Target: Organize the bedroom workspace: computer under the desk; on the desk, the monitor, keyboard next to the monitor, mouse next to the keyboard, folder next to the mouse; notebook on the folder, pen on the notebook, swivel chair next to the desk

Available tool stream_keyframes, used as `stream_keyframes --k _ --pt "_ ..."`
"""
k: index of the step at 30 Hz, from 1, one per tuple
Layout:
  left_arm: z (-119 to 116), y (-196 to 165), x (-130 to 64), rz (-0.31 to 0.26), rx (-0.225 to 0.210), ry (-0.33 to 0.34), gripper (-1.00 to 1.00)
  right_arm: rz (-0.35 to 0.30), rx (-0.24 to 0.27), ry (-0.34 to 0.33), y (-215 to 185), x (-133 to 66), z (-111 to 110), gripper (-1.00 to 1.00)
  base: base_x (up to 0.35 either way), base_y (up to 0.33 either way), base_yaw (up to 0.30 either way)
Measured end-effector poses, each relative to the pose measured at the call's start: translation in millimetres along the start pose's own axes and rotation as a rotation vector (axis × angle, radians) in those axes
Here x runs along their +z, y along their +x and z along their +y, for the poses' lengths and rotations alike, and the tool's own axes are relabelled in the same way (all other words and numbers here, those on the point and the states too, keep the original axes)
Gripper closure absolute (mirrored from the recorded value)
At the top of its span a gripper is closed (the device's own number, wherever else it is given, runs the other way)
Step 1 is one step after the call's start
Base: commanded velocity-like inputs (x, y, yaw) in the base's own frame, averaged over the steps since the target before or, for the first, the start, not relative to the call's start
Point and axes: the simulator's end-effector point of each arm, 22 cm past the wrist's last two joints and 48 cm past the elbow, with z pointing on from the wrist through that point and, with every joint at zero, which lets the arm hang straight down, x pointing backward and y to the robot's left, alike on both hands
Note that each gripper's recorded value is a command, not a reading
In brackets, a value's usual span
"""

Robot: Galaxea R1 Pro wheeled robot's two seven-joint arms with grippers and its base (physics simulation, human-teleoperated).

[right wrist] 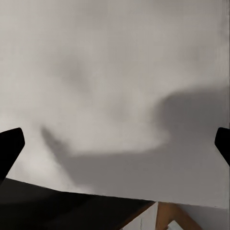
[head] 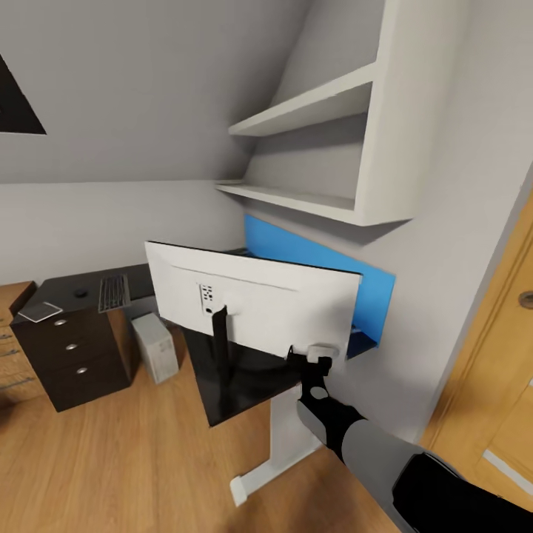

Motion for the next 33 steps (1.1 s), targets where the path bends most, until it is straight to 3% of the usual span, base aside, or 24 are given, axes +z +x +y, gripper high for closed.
stream_keyframes --k 22,33 --pt "0.0 -0.2 0.0 -0.001 0.0 0.0 -1.0 0.0 -0.005 -0.005 0.4 0.1 0.3 -1.0 0.259 -0.015 0.0" --pt "1.0 0.7 0.2 0.003 0.001 -0.002 -1.0 0.0 -0.003 -0.001 1.0 0.6 0.6 -1.0 0.029 -0.009 0.024"
